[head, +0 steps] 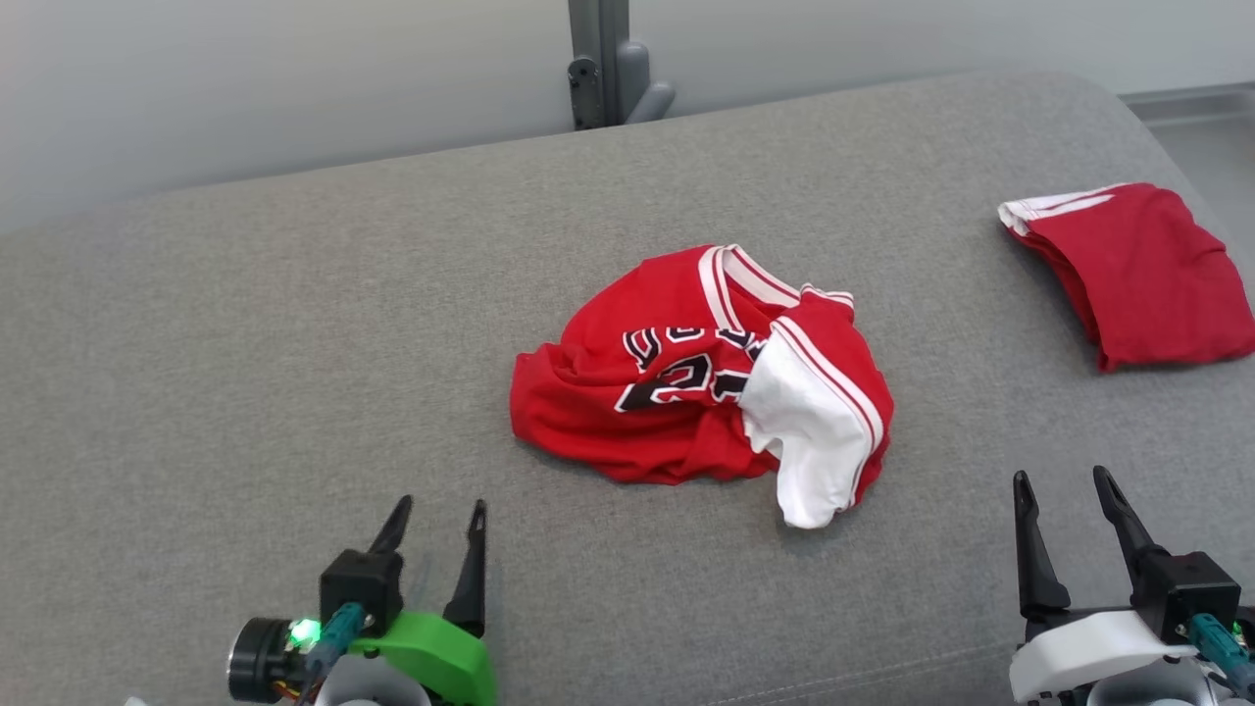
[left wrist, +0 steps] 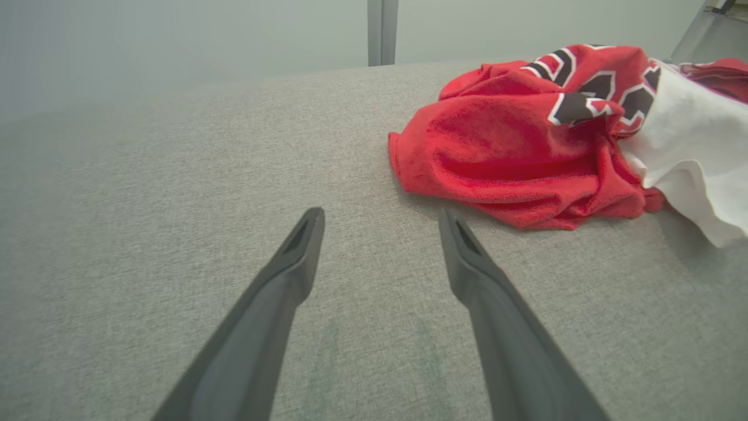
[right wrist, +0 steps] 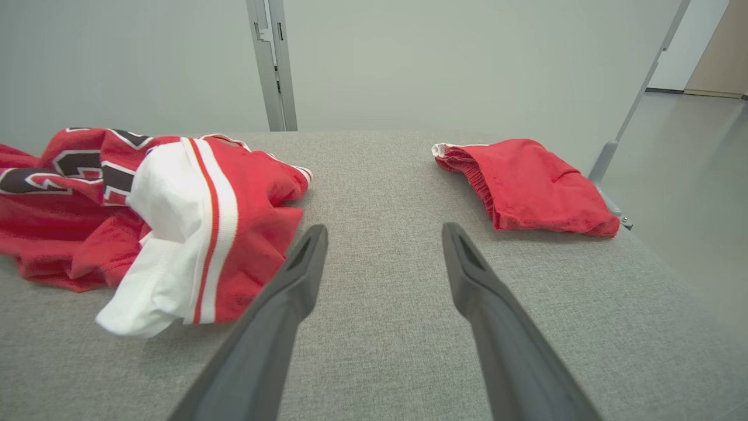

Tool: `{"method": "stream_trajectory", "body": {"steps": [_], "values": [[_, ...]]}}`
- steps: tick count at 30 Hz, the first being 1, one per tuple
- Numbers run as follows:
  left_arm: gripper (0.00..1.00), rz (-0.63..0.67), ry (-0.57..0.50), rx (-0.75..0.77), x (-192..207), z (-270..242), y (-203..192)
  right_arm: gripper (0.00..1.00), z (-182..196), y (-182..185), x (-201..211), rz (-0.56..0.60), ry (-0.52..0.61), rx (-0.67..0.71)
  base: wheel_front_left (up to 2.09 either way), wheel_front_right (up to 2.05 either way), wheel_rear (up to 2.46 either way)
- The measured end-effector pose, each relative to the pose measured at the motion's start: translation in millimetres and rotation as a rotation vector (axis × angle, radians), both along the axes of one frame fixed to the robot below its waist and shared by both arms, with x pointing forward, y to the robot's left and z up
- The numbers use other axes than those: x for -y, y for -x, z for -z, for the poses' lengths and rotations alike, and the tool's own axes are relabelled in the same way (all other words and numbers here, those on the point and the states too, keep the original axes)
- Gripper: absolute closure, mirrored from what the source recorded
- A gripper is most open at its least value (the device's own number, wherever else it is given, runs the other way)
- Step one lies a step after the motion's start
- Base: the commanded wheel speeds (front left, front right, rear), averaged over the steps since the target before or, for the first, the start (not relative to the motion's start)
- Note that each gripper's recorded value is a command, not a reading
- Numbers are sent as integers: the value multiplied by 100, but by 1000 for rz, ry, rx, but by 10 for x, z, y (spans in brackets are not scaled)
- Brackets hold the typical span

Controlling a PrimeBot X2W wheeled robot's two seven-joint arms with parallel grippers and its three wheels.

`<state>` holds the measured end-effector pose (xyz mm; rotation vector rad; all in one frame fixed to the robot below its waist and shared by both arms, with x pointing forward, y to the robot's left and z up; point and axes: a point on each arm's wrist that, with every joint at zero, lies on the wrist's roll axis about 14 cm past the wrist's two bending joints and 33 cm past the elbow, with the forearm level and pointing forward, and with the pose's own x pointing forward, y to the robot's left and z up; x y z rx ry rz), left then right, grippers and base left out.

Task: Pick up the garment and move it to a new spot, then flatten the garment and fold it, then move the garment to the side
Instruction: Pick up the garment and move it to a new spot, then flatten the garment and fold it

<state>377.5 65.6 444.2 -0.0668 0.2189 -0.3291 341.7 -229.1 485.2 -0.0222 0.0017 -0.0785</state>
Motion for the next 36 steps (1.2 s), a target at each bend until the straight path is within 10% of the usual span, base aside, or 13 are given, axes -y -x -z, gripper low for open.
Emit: {"method": "stream_trajectory", "body": {"steps": [14,36], "values": [[0,-322,35,45,-1269,-42,610,0,-66,-101,-435,-142,11,23,0,0,0],[0,-332,78,43,-1431,52,728,0,36,-55,-378,-123,-10,-8,0,0,0]]}}
